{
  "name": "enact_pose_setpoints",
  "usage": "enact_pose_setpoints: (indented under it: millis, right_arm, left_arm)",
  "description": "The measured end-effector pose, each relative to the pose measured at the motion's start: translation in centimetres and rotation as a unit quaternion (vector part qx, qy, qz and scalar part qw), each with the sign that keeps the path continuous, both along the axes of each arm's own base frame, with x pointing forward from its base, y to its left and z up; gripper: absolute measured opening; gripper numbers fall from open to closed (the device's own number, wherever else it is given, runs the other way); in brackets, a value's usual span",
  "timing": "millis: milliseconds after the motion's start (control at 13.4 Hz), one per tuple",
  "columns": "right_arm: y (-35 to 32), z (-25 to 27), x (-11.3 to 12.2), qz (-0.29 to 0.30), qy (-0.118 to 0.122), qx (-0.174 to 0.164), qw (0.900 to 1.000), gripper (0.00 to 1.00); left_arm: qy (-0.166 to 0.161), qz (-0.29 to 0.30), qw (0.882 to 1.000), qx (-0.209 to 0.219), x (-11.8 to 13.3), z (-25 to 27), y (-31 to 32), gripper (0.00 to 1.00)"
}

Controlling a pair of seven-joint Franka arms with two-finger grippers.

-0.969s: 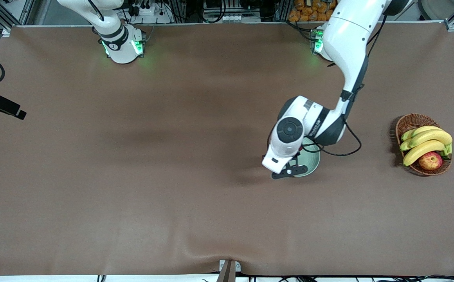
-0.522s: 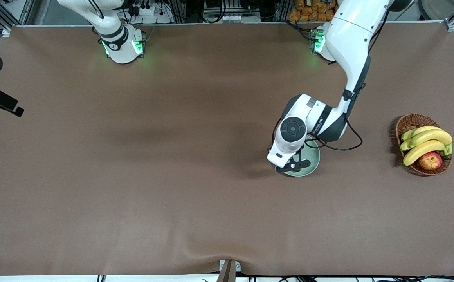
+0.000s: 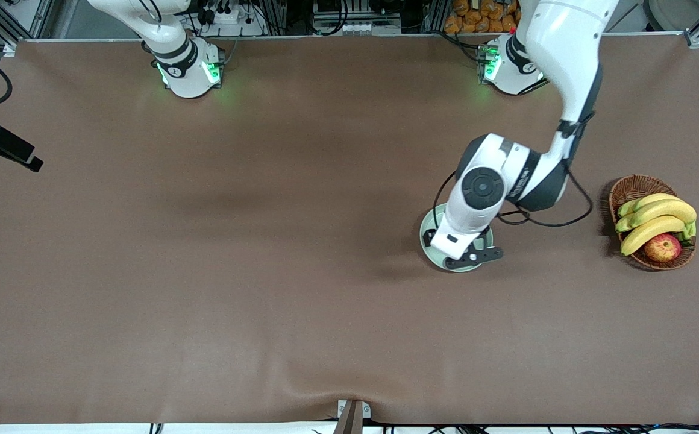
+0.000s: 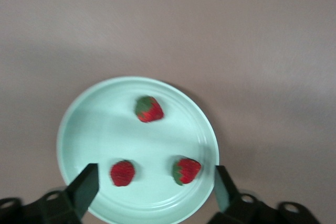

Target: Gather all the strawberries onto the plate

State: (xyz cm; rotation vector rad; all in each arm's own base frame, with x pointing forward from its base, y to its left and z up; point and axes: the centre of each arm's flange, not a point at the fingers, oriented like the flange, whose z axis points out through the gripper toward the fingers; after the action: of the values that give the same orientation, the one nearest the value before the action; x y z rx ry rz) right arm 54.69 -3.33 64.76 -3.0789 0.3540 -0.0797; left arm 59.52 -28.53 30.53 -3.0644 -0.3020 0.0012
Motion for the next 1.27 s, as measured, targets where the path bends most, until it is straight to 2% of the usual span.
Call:
enact_pose_setpoints:
  millis: [224, 373, 745, 969, 1267]
  right_arm:
    - [0.1, 0.3, 0.0, 0.001, -0.004, 0.000, 1.000, 1.00]
    - [0.1, 0.3, 0.0, 0.001, -0.004, 0.000, 1.000, 1.00]
    - [1.3, 0.4, 0.1, 0.016, -0.004, -0.017, 1.000, 1.00]
    - [1.3, 0.4, 0.1, 0.016, -0.004, -0.020, 1.000, 1.00]
    - [1.3, 0.4, 0.1, 0.016, -0.004, -0.020, 1.000, 1.00]
  left_arm:
    - [-0.023, -0.026, 0.999, -0.005, 1.4, 7.1, 5.1, 1.00]
    - [-0.025, -0.053, 0.998, -0.001, 1.3, 12.1, 9.2, 1.00]
    - [0.005, -0.121, 0.993, 0.006, -2.0, 21.9, 17.3, 1.00]
    - [0.044, -0.150, 0.988, 0.007, -4.0, 26.0, 20.0, 1.00]
    - [0.038, -0.162, 0.986, -0.003, -4.9, 31.1, 18.8, 1.00]
